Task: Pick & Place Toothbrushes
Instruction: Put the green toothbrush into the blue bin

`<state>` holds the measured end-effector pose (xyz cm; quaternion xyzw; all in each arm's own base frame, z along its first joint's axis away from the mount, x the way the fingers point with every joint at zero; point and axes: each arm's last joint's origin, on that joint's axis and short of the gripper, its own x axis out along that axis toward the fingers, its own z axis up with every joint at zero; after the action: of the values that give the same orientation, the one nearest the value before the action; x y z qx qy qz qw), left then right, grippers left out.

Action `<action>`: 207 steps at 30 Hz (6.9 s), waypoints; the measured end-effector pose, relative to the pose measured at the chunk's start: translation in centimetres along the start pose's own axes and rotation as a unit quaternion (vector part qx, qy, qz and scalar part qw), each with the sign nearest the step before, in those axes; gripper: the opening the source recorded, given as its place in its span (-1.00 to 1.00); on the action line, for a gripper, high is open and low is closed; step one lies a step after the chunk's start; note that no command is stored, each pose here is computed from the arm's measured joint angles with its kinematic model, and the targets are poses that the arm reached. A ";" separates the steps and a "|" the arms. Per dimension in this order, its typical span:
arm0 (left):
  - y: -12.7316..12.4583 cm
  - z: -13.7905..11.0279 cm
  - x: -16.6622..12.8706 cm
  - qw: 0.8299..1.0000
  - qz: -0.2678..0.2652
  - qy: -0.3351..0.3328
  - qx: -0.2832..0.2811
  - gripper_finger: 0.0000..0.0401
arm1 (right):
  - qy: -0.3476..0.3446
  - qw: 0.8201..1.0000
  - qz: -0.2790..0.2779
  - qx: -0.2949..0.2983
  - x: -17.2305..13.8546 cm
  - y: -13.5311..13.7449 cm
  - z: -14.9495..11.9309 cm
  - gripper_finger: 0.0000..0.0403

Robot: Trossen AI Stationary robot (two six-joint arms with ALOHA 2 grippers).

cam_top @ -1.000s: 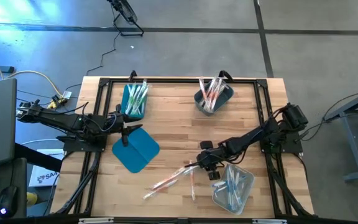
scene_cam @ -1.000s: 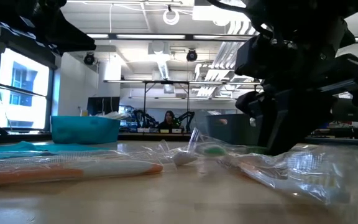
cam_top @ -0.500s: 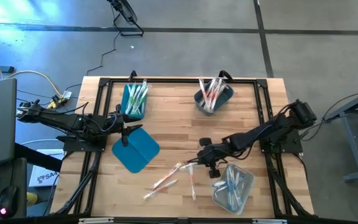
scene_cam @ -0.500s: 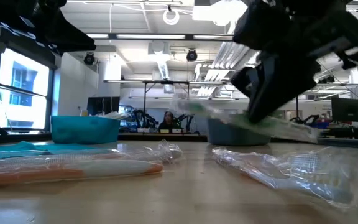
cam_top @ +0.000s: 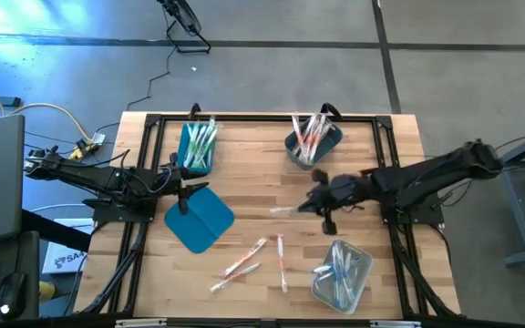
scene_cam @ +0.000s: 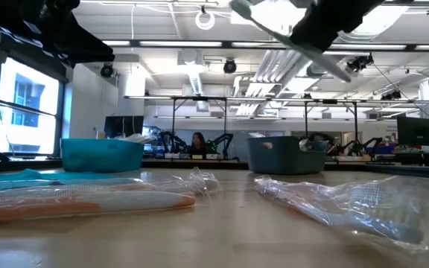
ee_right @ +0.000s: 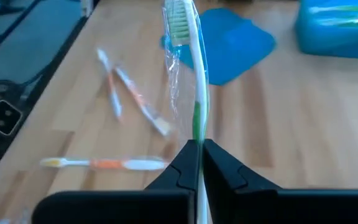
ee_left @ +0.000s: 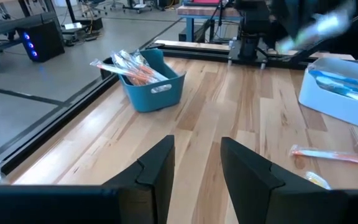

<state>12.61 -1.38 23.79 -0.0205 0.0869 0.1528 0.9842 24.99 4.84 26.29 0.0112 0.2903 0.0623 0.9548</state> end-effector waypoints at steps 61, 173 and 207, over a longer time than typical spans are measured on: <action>-0.1 -5.0 1.5 0.992 0.012 -0.105 -0.072 -0.37 | -0.341 0.940 -0.018 0.025 5.9 -10.8 -5.6 -0.98; 2.6 1.7 18.8 0.976 -0.195 -0.097 -0.016 -0.26 | -0.253 0.962 -0.090 0.044 8.2 -10.4 -3.1 -0.99; 5.0 2.9 17.2 0.982 -0.176 -0.065 -0.036 -0.95 | -0.213 0.973 -0.079 0.052 6.3 -9.9 -2.6 -0.31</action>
<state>27.70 8.69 23.51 -0.0605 0.0122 -0.0188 0.9979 29.89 -4.21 20.06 0.0506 0.0833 -0.0325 0.9947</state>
